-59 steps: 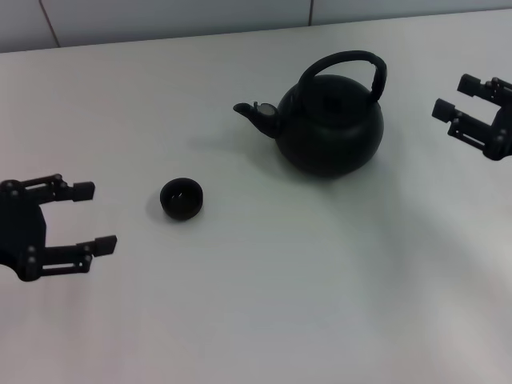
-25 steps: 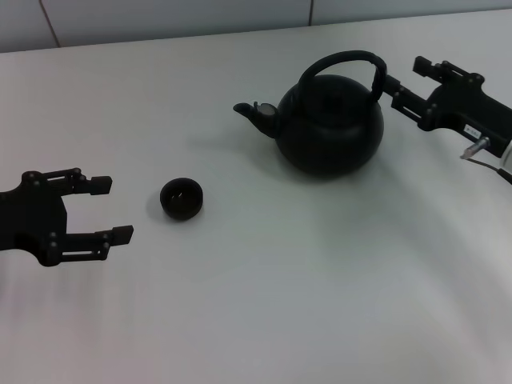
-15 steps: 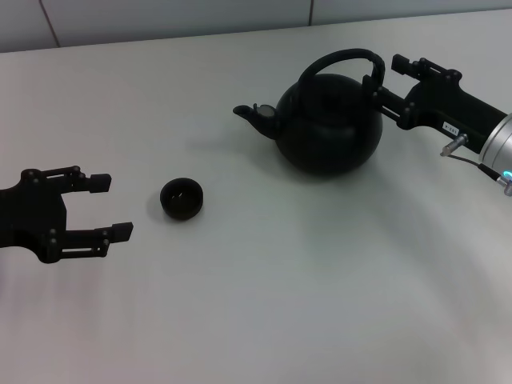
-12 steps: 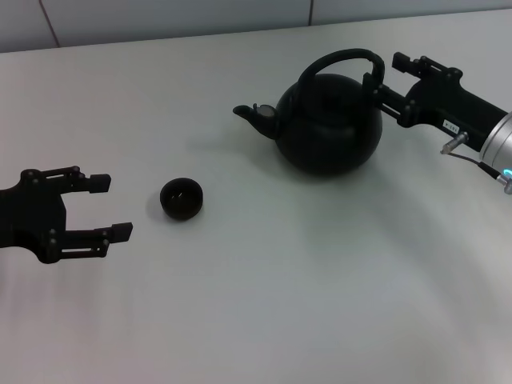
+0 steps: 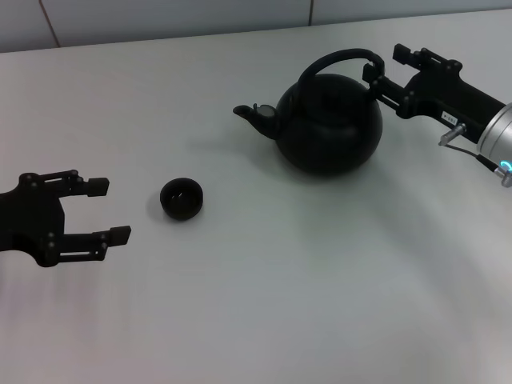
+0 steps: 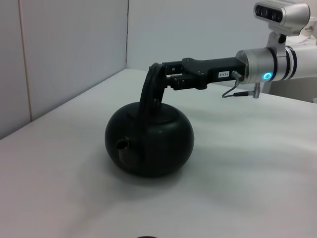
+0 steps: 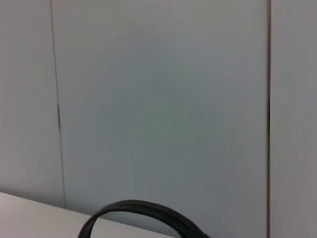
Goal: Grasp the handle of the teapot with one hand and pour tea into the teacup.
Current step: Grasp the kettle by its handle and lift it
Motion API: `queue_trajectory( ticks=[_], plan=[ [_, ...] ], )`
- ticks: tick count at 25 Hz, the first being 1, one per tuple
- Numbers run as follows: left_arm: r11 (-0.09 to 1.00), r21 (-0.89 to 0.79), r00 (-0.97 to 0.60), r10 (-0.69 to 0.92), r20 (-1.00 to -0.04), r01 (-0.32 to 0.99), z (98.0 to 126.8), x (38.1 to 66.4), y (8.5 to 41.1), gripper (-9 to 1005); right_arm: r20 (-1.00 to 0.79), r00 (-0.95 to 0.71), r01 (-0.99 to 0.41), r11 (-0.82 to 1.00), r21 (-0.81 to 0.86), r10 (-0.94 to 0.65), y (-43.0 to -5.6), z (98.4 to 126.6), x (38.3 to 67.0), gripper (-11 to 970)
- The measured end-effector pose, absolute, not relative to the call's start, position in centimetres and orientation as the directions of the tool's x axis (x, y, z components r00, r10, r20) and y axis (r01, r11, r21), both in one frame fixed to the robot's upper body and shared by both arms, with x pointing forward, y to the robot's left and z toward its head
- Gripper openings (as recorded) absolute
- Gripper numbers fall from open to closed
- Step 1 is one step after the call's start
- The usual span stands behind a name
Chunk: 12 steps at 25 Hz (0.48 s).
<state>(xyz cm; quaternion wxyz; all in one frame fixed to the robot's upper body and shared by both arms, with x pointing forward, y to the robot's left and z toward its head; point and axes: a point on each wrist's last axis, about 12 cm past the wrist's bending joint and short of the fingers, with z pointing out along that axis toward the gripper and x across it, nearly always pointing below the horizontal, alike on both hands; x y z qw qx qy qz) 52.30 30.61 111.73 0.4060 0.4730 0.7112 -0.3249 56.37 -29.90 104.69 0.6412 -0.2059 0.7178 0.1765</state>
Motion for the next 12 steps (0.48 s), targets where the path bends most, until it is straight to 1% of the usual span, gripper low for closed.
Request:
queue_trajectory(
  ticks=[12],
  plan=[
    [0.344, -0.088, -0.236, 0.419, -0.877, 0.935, 111.39, 52.04, 30.74, 796, -0.991, -0.114, -0.520, 0.854, -0.006, -0.077, -29.72, 104.33, 56.37, 481]
  ],
)
